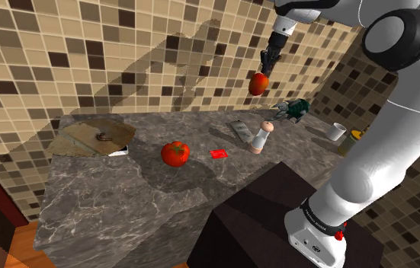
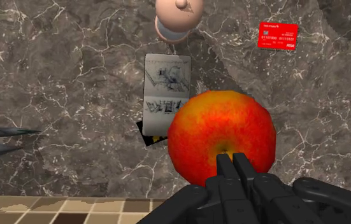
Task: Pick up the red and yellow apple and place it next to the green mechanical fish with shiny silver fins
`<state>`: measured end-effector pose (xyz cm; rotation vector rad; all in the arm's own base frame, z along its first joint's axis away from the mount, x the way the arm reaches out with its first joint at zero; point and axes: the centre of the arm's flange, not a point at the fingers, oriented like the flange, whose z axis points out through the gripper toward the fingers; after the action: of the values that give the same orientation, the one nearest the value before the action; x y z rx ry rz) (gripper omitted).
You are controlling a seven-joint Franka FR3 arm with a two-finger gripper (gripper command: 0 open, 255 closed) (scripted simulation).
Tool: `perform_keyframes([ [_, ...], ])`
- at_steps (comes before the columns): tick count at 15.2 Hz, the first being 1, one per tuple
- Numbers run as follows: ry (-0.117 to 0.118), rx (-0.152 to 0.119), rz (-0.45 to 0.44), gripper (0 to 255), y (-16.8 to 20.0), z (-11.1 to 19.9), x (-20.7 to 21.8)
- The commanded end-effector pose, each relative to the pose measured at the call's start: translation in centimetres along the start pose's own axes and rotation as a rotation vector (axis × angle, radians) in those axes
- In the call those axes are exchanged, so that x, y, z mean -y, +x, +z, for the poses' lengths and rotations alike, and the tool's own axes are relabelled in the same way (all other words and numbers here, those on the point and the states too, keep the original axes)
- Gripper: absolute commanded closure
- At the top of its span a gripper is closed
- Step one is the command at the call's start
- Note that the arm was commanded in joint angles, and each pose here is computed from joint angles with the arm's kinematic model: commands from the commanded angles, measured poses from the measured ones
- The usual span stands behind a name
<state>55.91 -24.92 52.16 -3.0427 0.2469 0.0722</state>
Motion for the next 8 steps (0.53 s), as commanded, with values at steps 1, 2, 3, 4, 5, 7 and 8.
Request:
perform_keyframes([
  [1, 0.000, 0.000, -0.002, 255, -0.2, -0.2, -2.5],
  [2, 0.000, 0.000, -0.002, 255, -0.4, -0.3, -3.8],
  [3, 0.000, 0.000, -0.002, 255, -0.5, -0.4, -5.1],
  [4, 0.000, 0.000, -0.002, 255, -0.7, -0.5, -6.4],
  [5, 0.000, 0.000, -0.002, 255, -0.8, -0.6, -7.7],
  [7, 0.000, 0.000, -0.002, 255, -1.1, -0.8, -10.3],
  [8, 0.000, 0.000, -0.002, 255, -1.2, -0.9, -11.6],
])
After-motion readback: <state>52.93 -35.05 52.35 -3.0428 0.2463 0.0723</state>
